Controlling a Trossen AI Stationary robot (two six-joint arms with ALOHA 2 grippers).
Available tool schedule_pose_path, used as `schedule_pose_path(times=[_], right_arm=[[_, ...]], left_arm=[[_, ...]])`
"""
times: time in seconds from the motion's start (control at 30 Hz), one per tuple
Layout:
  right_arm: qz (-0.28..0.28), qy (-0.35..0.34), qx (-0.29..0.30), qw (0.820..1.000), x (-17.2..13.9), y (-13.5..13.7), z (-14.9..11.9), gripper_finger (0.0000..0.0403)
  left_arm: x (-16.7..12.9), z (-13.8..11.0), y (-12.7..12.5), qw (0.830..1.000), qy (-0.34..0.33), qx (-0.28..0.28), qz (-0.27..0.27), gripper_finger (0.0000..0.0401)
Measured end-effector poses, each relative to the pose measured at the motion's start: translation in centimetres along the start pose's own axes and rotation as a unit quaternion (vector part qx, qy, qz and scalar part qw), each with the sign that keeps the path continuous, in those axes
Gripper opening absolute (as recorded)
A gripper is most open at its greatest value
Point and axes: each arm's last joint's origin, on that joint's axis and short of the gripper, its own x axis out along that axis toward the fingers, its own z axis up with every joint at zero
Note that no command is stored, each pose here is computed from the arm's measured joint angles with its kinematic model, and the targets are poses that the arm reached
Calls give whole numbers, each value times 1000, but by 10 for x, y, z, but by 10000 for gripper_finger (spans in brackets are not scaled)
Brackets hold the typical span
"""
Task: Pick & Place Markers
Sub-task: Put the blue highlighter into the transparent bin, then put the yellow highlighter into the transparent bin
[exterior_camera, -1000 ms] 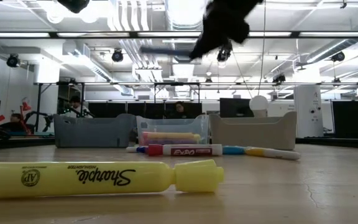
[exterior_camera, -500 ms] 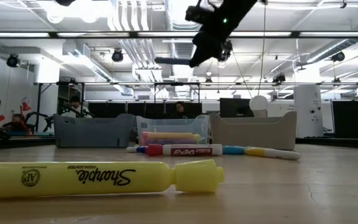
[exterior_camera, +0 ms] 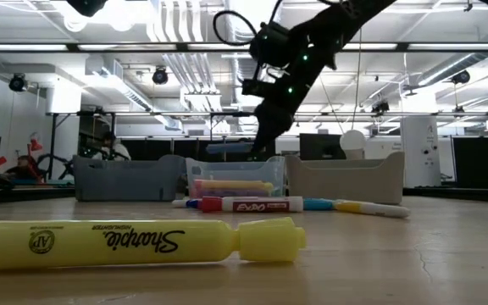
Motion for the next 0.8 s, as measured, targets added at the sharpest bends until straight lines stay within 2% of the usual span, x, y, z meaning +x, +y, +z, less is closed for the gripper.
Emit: schedule_pose_path(times=[0.3, 0.47, 0.67, 0.8], right_arm=[[29, 21, 1, 999, 26, 8, -4, 73], [16, 30, 3, 999, 38, 9, -1, 114], [-1, 4, 14, 1000, 22, 9, 13, 174], [3, -33, 34, 999, -5, 11, 24, 192]], left_arm=[[0, -1, 0, 1000, 3, 1, -1, 170], [0, -1, -1, 1000, 3, -16, -1, 170], [0, -3, -1, 1000, 10, -21, -2, 170], [2, -5, -2, 1000, 21, -15, -4, 170]])
